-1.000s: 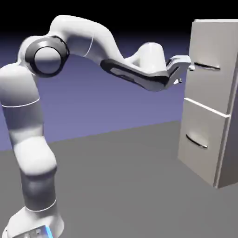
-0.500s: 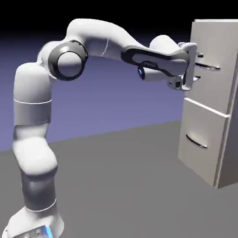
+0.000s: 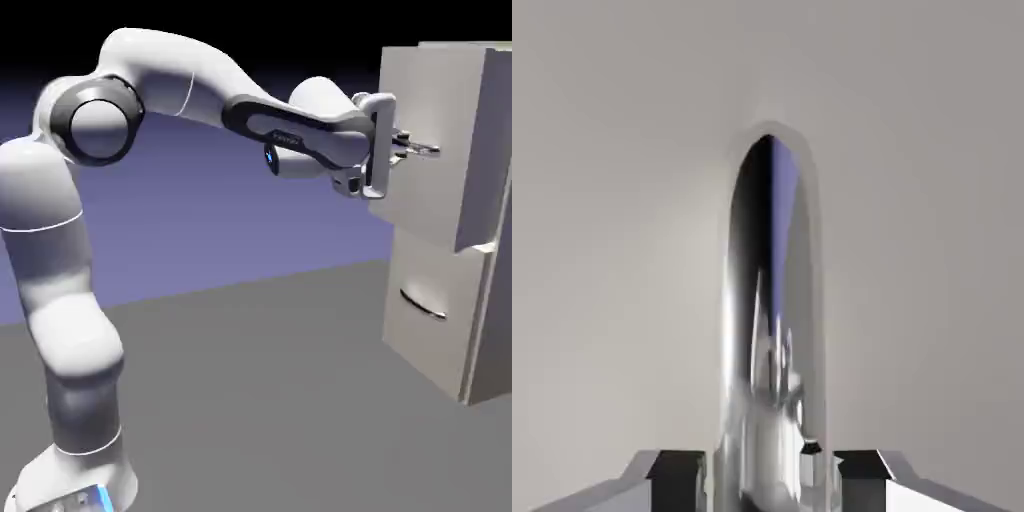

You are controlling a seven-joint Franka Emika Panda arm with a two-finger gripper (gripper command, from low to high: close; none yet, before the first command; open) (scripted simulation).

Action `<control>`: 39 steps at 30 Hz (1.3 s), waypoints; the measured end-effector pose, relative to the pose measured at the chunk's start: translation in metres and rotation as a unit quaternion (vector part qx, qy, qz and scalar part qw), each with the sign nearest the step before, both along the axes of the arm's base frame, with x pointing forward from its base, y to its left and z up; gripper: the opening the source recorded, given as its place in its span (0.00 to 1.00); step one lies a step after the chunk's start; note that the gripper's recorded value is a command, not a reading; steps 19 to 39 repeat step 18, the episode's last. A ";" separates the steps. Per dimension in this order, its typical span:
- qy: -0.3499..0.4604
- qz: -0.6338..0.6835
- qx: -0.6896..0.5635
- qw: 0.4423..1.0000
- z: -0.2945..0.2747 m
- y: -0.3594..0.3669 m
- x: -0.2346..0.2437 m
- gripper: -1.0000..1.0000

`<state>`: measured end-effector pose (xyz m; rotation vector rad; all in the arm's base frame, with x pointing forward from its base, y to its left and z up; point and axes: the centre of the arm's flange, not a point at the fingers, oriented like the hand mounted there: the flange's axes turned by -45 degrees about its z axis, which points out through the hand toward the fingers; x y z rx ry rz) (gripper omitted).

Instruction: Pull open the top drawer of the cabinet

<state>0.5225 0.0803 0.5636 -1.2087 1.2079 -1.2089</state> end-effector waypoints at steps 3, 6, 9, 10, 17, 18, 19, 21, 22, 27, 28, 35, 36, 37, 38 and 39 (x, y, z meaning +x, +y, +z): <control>0.000 -0.001 0.000 1.000 0.000 -0.001 -0.034 0.00; 0.000 -0.001 0.000 1.000 0.000 -0.001 -0.069 0.00; 0.000 -0.001 0.000 1.000 0.000 -0.001 -0.104 0.00; 0.000 -0.001 0.000 1.000 0.000 -0.001 -0.116 0.00; -0.003 0.000 -0.001 1.000 0.000 -0.001 -0.177 0.00; -0.004 0.000 -0.001 1.000 0.000 -0.001 -0.177 0.00; -0.004 0.000 -0.001 1.000 0.000 -0.001 -0.177 0.00; -0.004 0.000 -0.001 1.000 0.000 -0.001 -0.177 0.00; -0.004 0.000 -0.001 1.000 0.000 -0.001 -0.177 0.00; -0.004 0.000 -0.001 1.000 0.000 -0.001 -0.177 0.00; -0.004 0.000 -0.001 1.000 0.000 -0.001 -0.177 0.00; -0.004 0.000 -0.001 1.000 0.000 -0.001 -0.177 0.00; -0.004 0.000 -0.001 1.000 0.000 -0.001 -0.177 0.00; -0.004 0.000 -0.001 1.000 0.000 -0.001 -0.177 0.00; -0.004 0.000 -0.001 1.000 0.000 -0.001 -0.177 0.00; -0.004 0.000 -0.001 1.000 0.000 -0.001 -0.177 0.00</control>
